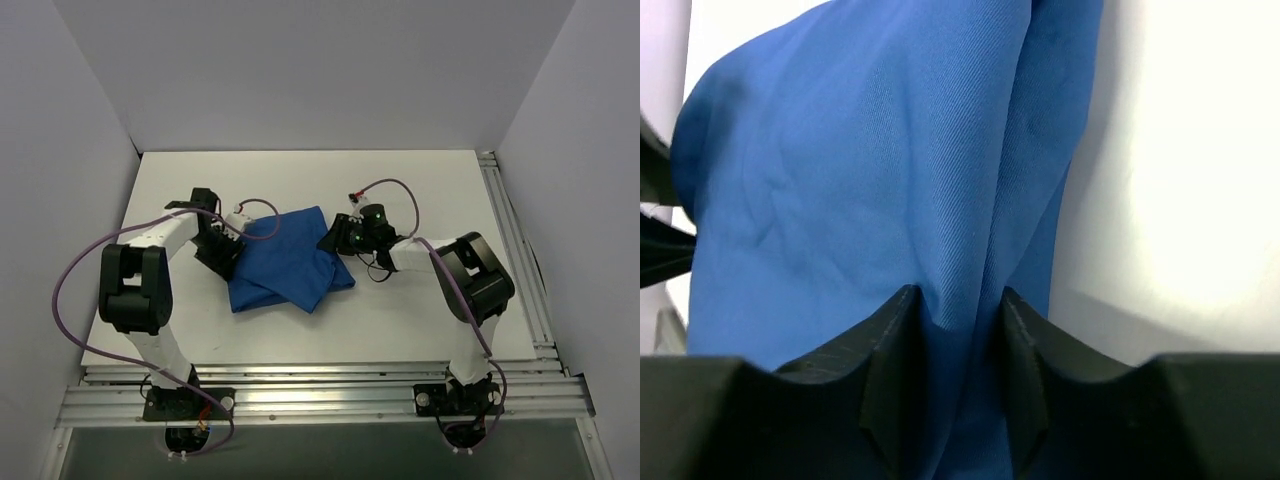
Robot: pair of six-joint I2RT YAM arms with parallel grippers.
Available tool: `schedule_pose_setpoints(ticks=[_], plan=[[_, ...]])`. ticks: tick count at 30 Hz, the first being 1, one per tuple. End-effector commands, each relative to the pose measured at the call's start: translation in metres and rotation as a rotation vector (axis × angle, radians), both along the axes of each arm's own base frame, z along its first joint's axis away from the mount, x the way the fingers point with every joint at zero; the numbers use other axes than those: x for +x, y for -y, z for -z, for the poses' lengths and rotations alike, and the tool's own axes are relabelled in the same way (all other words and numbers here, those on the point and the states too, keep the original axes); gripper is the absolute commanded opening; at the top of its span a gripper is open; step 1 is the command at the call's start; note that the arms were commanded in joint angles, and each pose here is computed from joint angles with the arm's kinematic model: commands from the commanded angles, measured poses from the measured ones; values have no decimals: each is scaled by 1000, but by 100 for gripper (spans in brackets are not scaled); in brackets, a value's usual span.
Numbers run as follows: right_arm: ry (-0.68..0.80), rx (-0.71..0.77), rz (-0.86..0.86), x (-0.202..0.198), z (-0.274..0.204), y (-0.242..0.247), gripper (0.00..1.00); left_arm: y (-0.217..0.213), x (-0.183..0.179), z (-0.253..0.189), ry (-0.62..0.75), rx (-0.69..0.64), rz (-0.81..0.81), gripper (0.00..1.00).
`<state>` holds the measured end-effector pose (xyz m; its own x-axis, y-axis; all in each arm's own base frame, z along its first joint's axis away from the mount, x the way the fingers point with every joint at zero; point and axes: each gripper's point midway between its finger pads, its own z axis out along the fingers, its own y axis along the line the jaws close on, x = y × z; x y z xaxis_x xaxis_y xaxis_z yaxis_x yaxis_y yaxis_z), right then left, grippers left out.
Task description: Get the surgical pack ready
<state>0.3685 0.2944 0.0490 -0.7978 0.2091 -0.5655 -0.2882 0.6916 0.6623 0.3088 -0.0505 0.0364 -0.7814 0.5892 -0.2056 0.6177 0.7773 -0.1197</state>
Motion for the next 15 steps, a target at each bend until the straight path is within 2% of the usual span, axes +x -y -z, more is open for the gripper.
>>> schedule_pose_setpoints(ticks=[1, 3, 5, 7, 8, 9, 10, 13, 15], plan=[[66, -41, 57, 39, -6, 7, 34, 0, 66, -18, 229, -3, 17, 62], [66, -70, 49, 47, -10, 5, 43, 2, 57, -26, 219, -41, 52, 65], [102, -104, 44, 52, -21, 9, 47, 1, 42, -39, 222, -49, 115, 68], [108, -179, 64, 52, -21, 22, 57, 3, 29, -58, 252, -65, 185, 72], [111, -210, 73, 50, -30, 28, 60, 7, 15, -63, 224, -87, 209, 73], [159, -329, 136, 55, -42, 53, 71, 14, 1, -93, 260, -116, 256, 75], [177, -320, 141, 55, -52, 53, 71, 14, 1, -93, 260, -117, 256, 76], [231, -414, 222, 54, -82, 80, 100, 32, -9, -123, 321, -149, 292, 80], [245, -473, 288, 47, -97, 99, 100, 44, -16, -135, 359, -142, 332, 81]])
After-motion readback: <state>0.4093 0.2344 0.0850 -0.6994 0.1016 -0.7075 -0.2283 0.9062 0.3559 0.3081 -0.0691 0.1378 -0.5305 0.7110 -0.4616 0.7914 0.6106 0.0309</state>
